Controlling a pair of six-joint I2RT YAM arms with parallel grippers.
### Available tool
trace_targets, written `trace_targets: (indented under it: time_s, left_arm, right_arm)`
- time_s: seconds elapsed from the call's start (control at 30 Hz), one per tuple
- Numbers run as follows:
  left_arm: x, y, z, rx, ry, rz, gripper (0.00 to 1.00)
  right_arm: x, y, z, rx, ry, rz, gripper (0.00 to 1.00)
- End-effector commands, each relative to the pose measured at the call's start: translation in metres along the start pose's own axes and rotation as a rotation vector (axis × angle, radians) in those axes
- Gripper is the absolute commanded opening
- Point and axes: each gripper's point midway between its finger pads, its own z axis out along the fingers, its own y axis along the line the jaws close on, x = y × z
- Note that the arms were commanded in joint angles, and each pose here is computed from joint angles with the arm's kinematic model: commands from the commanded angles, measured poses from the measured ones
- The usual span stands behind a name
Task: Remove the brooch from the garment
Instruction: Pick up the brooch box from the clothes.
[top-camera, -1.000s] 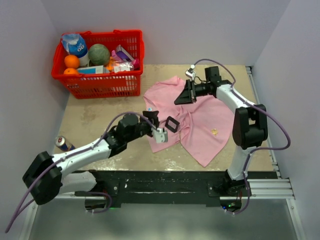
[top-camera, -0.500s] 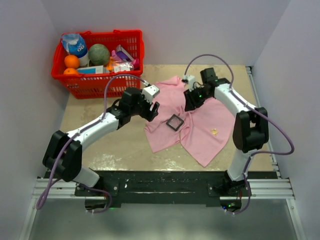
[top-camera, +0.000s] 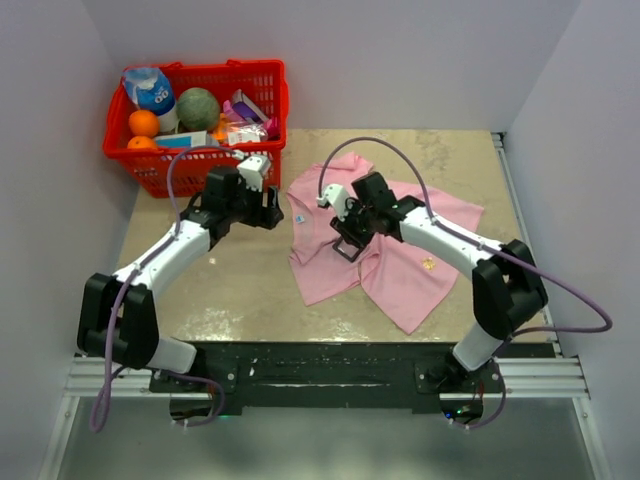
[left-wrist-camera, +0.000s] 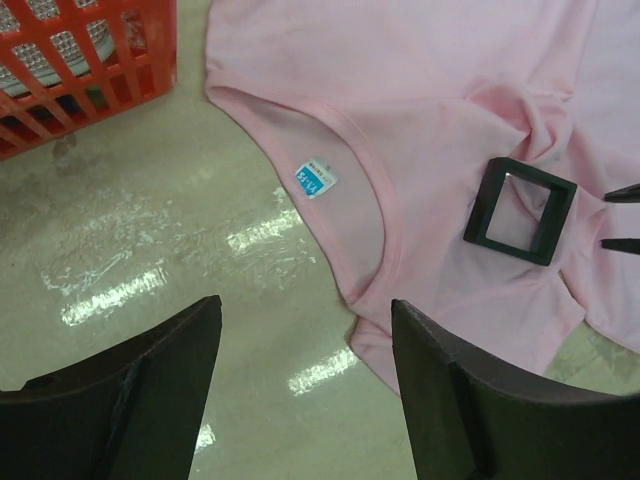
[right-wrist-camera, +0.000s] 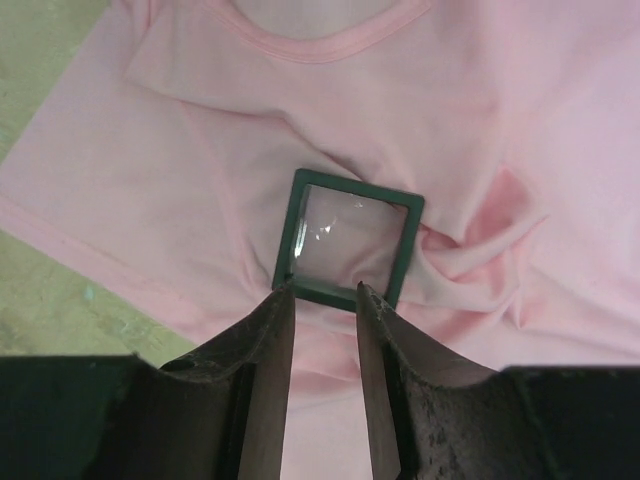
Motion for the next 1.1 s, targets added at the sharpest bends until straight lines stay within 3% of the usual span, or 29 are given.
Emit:
trace_targets:
  time_s: [0.0,0.2,0.77,0.87,0.93,1.07]
  left_arm:
    - [-0.014,-0.009,-0.020,0.032,-0.067,-0.001,0.73]
    - [-0.007,-0.005,-0.033,0.025,-0.091,-0.017,0.72]
    - [-0.001,0.000,-0.040,0.030,-0.103,-0.017,0.71]
    - [-0.001,0.001,-0.038,0.032,-0.100,-0.018,0.71]
    - [-0.002,0.000,-0.037,0.035,-0.101,-0.018,0.70]
    - [-0.007,-0.001,-0.037,0.044,-0.106,-0.009,0.70]
  right_arm:
    - [-0.009,0.012,0.024,0.034,0.029,-0.075,0.35]
    - [0.002,0.010,0.046,0.093,0.110,-0.020,0.36]
    - [0.022,0.008,0.073,0.153,0.235,-0.111,0.32]
    - [0.034,0.009,0.077,0.153,0.284,-0.111,0.25]
    - [0.033,0.008,0.076,0.161,0.286,-0.104,0.15]
    - [0.001,0.006,0.057,0.168,0.208,-0.038,0.00]
